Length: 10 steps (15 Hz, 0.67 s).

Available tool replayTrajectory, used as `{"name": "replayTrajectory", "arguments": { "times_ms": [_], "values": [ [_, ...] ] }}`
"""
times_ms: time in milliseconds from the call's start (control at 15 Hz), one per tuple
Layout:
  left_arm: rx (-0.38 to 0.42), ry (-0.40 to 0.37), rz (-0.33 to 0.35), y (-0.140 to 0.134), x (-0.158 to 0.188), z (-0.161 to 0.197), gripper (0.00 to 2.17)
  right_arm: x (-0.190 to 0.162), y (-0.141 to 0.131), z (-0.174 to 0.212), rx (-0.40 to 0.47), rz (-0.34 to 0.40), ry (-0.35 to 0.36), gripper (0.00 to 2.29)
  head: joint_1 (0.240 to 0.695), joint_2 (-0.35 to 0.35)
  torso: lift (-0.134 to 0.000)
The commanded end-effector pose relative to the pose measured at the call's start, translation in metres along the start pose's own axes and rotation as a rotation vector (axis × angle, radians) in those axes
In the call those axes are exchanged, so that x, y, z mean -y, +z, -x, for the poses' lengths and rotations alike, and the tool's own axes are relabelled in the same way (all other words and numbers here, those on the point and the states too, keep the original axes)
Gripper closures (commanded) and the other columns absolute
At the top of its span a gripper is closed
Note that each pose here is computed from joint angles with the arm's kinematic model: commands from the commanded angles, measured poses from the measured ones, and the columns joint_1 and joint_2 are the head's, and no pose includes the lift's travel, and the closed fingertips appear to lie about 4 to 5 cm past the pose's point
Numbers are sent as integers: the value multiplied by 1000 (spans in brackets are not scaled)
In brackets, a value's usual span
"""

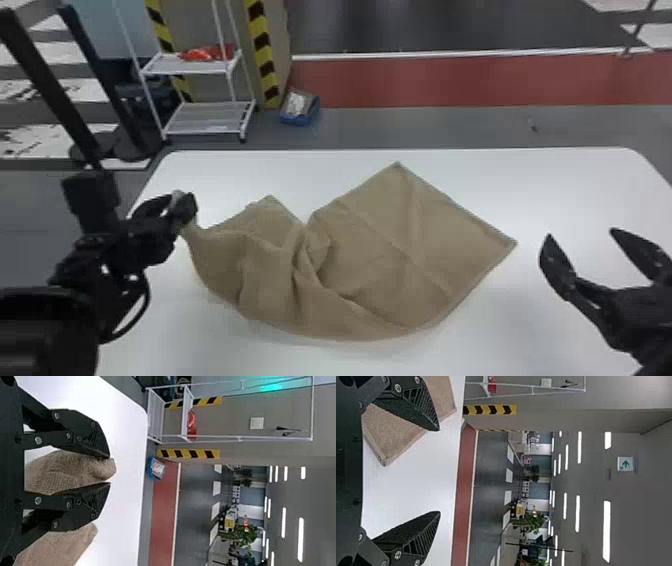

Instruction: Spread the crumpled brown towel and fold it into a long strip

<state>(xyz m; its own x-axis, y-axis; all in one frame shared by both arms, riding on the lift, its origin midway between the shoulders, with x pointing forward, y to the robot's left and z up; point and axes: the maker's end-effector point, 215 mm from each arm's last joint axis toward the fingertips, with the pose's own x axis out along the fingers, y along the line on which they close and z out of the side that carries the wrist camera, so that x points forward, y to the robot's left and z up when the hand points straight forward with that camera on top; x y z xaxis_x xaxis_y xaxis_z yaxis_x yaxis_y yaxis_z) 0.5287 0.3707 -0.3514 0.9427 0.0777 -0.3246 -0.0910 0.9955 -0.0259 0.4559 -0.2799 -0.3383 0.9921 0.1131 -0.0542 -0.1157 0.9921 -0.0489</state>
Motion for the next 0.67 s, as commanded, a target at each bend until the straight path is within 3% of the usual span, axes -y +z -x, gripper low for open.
{"name": "replayTrajectory", "arguments": {
  "times_ms": [0, 67, 267, 467, 600],
  "values": [
    [-27, 31, -14, -15, -5, -14, 39, 0, -14, 1, -74, -10, 0, 188, 695, 100, -124],
    [-14, 44, -22, -10, -7, -18, 39, 3, -16, 1, -84, -5, -4, 252, 695, 104, -124],
    [111, 126, -30, 27, -9, -14, 39, -7, -23, -3, -126, -11, 120, 252, 695, 121, -124],
    [238, 301, -158, 54, -10, -9, 39, -8, -33, -2, -160, 47, 131, 242, 695, 135, -124],
    [237, 326, -196, 51, -5, -14, 39, -3, -38, 0, -180, 52, 124, 178, 695, 130, -124]
  ]
}}
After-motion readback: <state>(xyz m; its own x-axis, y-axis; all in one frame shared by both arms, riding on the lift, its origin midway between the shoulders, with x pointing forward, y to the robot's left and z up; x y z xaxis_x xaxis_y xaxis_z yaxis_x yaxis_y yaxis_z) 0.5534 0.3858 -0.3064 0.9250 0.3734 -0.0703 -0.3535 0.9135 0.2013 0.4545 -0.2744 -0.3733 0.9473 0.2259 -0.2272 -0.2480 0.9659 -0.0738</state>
